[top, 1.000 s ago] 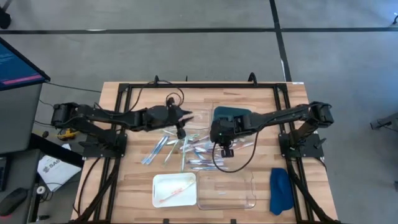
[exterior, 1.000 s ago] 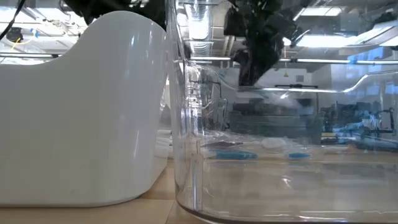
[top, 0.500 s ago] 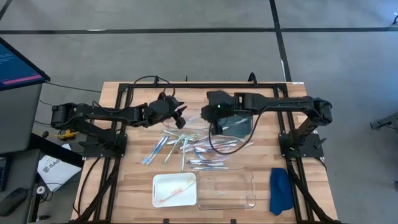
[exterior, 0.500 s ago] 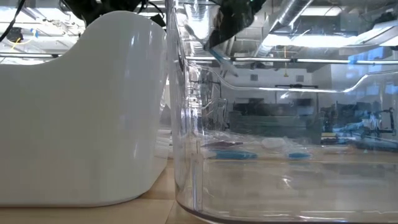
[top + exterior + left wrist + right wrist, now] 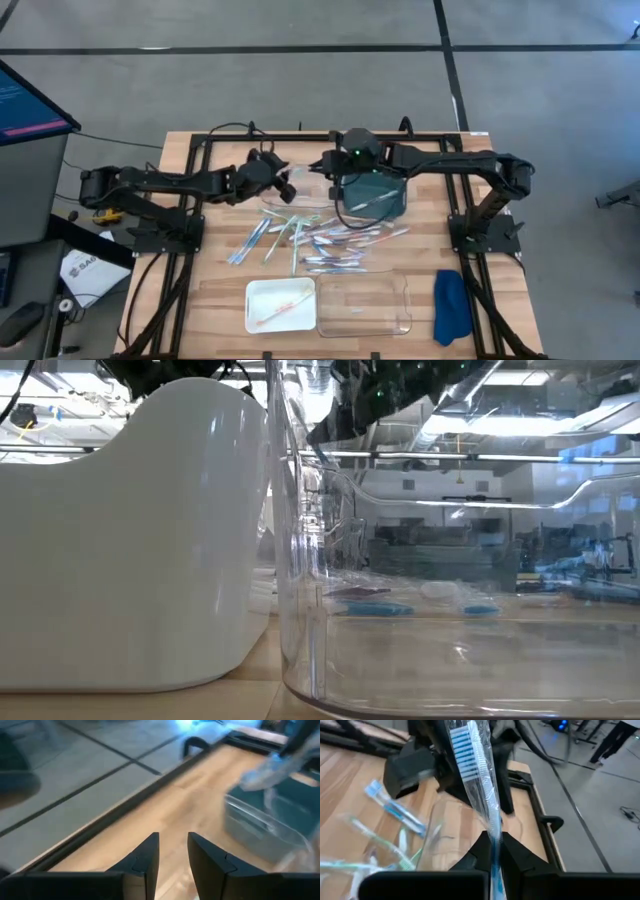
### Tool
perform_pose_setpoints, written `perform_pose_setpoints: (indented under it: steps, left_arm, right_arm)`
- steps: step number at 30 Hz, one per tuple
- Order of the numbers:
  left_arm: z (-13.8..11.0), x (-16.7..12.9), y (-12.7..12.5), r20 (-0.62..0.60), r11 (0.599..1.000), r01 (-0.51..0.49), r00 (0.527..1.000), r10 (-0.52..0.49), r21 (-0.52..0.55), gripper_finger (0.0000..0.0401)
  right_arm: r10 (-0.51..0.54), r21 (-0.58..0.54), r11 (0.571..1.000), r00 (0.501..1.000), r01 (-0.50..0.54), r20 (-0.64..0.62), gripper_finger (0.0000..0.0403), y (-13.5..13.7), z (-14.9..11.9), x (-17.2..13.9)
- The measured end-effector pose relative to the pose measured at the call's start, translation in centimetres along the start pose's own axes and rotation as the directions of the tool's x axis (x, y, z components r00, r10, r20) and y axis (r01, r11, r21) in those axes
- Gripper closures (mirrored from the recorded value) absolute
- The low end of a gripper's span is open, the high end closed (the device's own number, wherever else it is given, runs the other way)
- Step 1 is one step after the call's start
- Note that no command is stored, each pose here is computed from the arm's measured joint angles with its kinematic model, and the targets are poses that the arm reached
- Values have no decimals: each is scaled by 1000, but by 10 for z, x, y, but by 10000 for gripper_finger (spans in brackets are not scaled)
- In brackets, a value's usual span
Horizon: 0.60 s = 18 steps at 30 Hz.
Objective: Pick & Place Toothbrushes
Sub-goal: Put the blue toothbrush into the top transparent bin
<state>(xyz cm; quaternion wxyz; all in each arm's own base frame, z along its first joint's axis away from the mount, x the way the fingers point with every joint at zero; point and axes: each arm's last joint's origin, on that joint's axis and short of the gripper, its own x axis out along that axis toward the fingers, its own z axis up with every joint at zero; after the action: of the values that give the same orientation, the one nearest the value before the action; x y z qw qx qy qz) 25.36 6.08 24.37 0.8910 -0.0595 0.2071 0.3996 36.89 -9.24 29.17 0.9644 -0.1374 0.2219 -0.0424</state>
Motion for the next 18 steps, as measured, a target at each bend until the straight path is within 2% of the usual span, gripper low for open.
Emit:
perform_pose_setpoints:
  steps: [3, 7, 9, 12, 14, 16, 18]
  left_arm:
    - [0, -10, 8, 27, 997, -58, 998, 59, -43, 306]
    - [-10, -25, 22, 103, 997, -41, 994, 48, -66, 306]
    - [-17, -31, 31, 163, 999, -22, 986, 26, -27, 306]
    - [-29, -40, 43, 265, 995, 100, 959, -101, 18, 306]
    - [-34, -46, 49, 364, 968, 246, 899, -244, 43, 306]
    - [-38, -50, 55, 454, 924, 374, 813, -365, 73, 306]
    - [-41, -53, 58, 492, 880, 462, 744, -452, 110, 306]
  right_arm:
    - [-26, 38, 999, 999, 25, 26, 393, -6, -2, 0]
    - [-45, 83, 996, 998, 41, 46, 391, -9, -10, 2]
    - [-51, 106, 993, 997, 45, 57, 391, -9, -12, 3]
    - [-57, 131, 990, 997, 49, 60, 392, -10, -14, 3]
    - [-59, 135, 990, 997, 51, 57, 392, -10, -16, 5]
    - [-64, 138, 989, 995, 53, 75, 392, -6, -16, 13]
    - [-57, 169, 985, 996, 45, 67, 392, -3, -20, 17]
